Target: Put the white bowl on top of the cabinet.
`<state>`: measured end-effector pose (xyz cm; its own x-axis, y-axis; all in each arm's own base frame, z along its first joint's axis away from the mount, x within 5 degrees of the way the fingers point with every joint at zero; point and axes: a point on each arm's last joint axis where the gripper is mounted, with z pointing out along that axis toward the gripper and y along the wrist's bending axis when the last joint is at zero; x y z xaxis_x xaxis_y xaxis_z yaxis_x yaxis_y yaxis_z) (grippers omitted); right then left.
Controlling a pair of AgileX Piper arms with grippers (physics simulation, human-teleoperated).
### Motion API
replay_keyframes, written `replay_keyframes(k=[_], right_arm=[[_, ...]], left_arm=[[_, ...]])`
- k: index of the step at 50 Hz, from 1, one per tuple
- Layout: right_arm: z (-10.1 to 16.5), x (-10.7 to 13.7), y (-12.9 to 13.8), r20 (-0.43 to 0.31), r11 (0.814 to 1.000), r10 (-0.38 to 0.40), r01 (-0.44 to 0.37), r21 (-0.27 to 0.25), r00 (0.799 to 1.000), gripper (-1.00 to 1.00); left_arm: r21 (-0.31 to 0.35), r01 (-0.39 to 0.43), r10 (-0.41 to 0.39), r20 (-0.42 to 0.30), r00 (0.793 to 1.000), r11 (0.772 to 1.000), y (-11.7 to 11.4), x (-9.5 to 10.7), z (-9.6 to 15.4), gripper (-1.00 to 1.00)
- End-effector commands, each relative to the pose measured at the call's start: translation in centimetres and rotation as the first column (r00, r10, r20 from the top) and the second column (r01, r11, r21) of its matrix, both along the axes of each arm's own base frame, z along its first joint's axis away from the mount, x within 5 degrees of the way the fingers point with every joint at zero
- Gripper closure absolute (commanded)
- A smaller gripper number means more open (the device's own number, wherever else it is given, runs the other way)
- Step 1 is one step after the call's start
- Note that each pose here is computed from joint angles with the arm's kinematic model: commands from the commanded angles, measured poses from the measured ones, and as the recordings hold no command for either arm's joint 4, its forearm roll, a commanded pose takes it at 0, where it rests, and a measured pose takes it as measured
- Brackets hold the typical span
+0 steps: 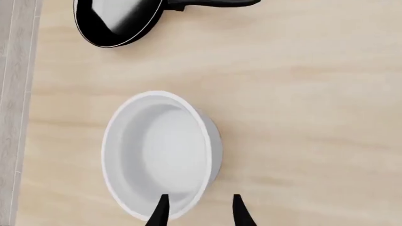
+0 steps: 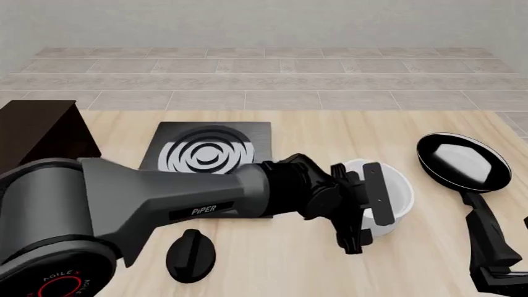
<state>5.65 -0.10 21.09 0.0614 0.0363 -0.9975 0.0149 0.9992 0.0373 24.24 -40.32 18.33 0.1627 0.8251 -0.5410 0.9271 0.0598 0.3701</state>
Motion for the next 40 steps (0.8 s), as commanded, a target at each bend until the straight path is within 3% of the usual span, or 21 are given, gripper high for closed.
replay_keyframes(k=[1,7,17,40], right_arm=[[0.0,0.0,0.0,0.000,1.000,0.001,-0.001,0.001,1.000,-1.00],[0.0,0.0,0.0,0.000,1.000,0.001,-0.001,0.002,1.000,-1.00],[0.0,0.0,0.0,0.000,1.000,0.001,-0.001,0.005,1.000,-1.00],[0.0,0.0,0.0,0.000,1.000,0.002,-0.002,0.009,1.000,-1.00]], left_arm=[[0.018,-0.003,0.003,-0.007,1.000,1.000,-0.5,0.7,-0.9,-1.00],[0.019,-0.005,0.005,-0.005,1.000,1.000,-0.7,1.1,-1.2,-1.00],[0.026,0.009,-0.008,-0.020,1.000,1.000,-1.5,0.2,-2.0,-1.00],[0.047,-0.016,0.018,-0.044,0.999,0.999,-1.7,1.0,-4.3,-1.00]])
